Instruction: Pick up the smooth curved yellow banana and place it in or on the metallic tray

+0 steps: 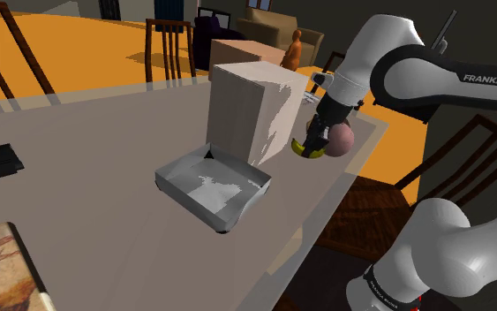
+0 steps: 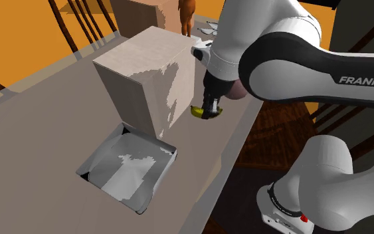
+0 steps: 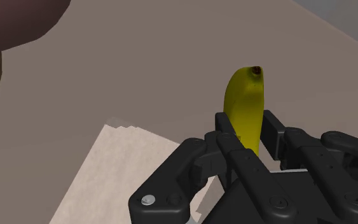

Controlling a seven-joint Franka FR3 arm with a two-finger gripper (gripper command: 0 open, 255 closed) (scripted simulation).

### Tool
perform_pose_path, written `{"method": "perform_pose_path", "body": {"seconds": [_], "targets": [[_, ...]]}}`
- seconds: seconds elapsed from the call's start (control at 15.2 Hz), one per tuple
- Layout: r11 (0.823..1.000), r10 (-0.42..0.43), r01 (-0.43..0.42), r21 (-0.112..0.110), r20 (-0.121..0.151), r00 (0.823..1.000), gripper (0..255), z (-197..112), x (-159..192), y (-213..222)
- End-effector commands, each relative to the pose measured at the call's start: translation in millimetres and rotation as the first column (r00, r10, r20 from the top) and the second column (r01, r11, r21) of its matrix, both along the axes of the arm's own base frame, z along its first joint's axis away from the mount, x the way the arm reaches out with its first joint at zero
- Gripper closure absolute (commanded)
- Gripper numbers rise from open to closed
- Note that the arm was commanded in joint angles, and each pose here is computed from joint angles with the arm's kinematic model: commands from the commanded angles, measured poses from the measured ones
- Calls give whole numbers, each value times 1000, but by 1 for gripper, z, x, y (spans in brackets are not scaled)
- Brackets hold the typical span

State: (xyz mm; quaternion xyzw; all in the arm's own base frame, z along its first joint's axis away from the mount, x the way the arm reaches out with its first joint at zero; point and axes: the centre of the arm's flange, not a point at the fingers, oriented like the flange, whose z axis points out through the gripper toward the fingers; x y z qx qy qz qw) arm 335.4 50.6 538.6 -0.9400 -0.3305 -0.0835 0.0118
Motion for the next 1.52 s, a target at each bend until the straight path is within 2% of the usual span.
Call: {"method": "perform_pose_path", "body": {"seconds": [0.0,0.53,1.45], "targets": [[1000,0,0,0,0,1000,255,10,0,0],[1000,0,0,0,0,1000,255,51,0,0],[1000,0,0,0,0,1000,255,50,55,177]]}}
